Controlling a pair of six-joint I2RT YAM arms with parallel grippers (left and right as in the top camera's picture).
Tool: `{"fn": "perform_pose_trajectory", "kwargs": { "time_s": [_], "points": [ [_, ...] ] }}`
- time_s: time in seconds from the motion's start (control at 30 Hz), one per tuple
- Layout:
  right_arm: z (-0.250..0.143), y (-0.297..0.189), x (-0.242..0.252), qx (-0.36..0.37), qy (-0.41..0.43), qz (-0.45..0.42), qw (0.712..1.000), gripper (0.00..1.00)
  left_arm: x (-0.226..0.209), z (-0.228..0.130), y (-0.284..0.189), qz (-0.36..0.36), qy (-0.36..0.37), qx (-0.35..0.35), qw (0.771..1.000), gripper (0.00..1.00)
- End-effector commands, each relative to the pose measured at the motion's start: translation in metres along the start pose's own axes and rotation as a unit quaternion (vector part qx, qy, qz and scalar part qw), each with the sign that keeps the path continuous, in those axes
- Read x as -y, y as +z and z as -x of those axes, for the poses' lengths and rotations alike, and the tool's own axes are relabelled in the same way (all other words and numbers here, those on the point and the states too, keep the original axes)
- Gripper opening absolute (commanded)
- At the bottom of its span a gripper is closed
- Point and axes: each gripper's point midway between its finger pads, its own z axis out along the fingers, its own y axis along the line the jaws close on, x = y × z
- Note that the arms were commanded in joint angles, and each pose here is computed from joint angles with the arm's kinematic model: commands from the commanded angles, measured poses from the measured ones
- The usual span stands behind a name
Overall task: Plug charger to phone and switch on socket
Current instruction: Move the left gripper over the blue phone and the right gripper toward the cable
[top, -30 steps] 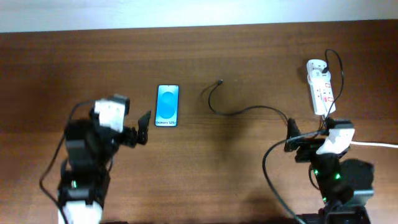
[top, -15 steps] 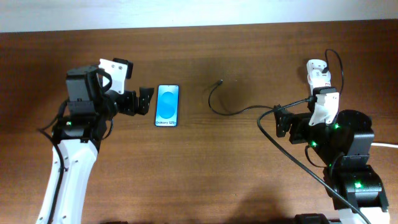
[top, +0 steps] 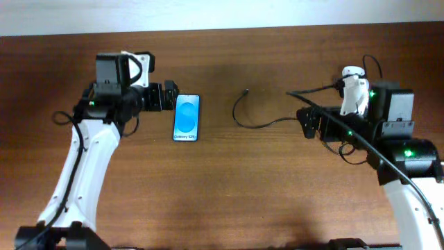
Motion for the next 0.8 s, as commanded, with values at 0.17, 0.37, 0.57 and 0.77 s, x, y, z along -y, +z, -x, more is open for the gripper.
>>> {"fn": "perform_pose_trajectory", "kwargs": {
  "time_s": [0.17,0.37,0.57,0.77],
  "points": [
    [0.0,-0.004,-0.005,-0.009,0.004,0.005,1.0,0.99,-0.008,0.0,0.038,0.029,-0.025,-0.095,0.995,0.99],
    [0.0,-0.003,-0.005,-0.009,0.004,0.005,1.0,0.98,0.008,0.006,0.061,0.004,-0.016,-0.084,0.996,0.99],
    [0.003,0.002,-0.003,-0.008,0.004,0.005,1.0,0.98,-0.009,0.005,0.077,0.046,-0.055,-0.093,0.993,0.91],
    [-0.004,0.022,0.005,-0.041,0.016,0.002,0.999,0.98,0.001,0.024,0.07,0.106,-0.027,-0.165,0.98,0.99]
  ]
}}
